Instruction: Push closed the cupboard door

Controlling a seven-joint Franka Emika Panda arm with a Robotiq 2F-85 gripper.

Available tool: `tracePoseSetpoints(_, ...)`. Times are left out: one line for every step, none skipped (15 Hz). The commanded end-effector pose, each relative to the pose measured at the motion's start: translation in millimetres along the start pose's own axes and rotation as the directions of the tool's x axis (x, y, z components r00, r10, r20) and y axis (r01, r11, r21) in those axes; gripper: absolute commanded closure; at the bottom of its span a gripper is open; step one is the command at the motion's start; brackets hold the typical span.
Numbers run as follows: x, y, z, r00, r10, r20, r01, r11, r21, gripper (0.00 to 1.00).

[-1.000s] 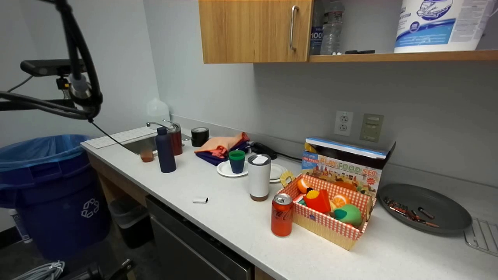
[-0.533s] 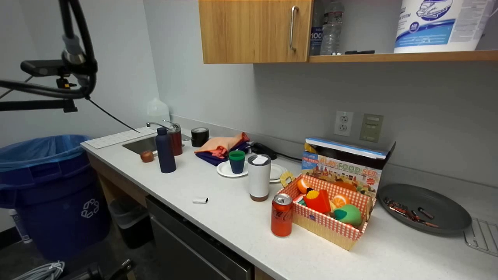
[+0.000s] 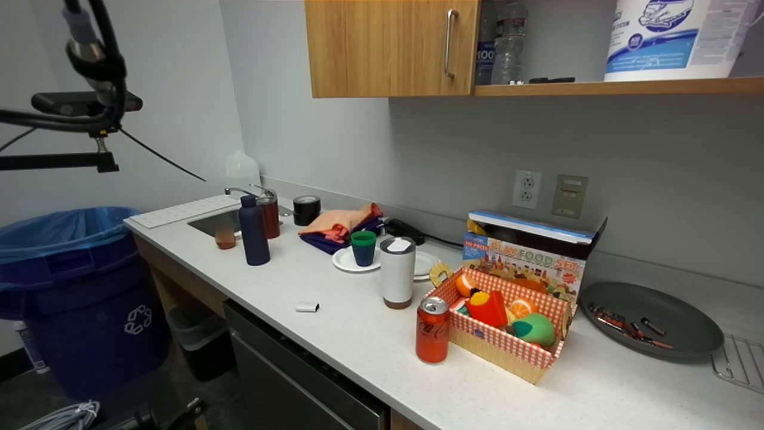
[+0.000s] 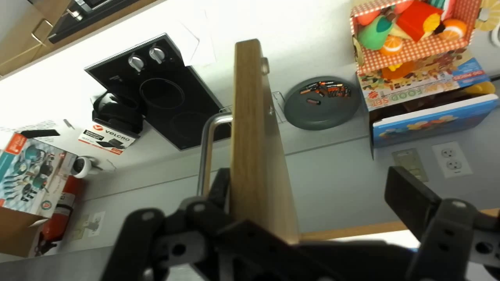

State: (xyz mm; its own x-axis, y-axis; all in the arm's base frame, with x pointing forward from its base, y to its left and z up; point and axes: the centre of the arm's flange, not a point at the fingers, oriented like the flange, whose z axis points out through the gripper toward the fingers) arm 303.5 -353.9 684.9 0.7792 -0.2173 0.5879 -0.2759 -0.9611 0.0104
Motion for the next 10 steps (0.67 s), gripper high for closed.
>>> tracePoseSetpoints(3.5,-49.7,-2.2,0.996,-0.086,0.013,0.086,0.996,0.01,0.0)
tracePoseSetpoints(3.5,-59.4,-1.8,0.995,-0.1,0.024,0.099,0.995,0.008,0.0)
tracePoseSetpoints(3.4,-70.6,-1.4,0.993,-0.115,0.033,0.115,0.993,0.004,0.0)
tracePoseSetpoints(2.6,-80.4,-1.3,0.991,-0.13,0.037,0.13,0.992,0.001,0.0)
tracePoseSetpoints(2.9,-91.6,-1.4,0.989,-0.143,0.041,0.143,0.99,-0.005,0.0)
tracePoseSetpoints(2.8,-100.9,-1.7,0.987,-0.156,0.044,0.156,0.988,-0.006,0.0)
tracePoseSetpoints(4.0,-111.5,-1.4,0.985,-0.166,0.042,0.166,0.986,-0.01,0.0)
tracePoseSetpoints(6.4,-121.1,-0.6,0.984,-0.173,0.039,0.173,0.985,-0.011,0.0)
tracePoseSetpoints(9.5,-130.2,-0.3,0.984,-0.176,0.038,0.176,0.984,-0.006,0.0)
tracePoseSetpoints(12.4,-138.6,0.0,0.983,-0.178,0.036,0.178,0.984,0.001,0.0)
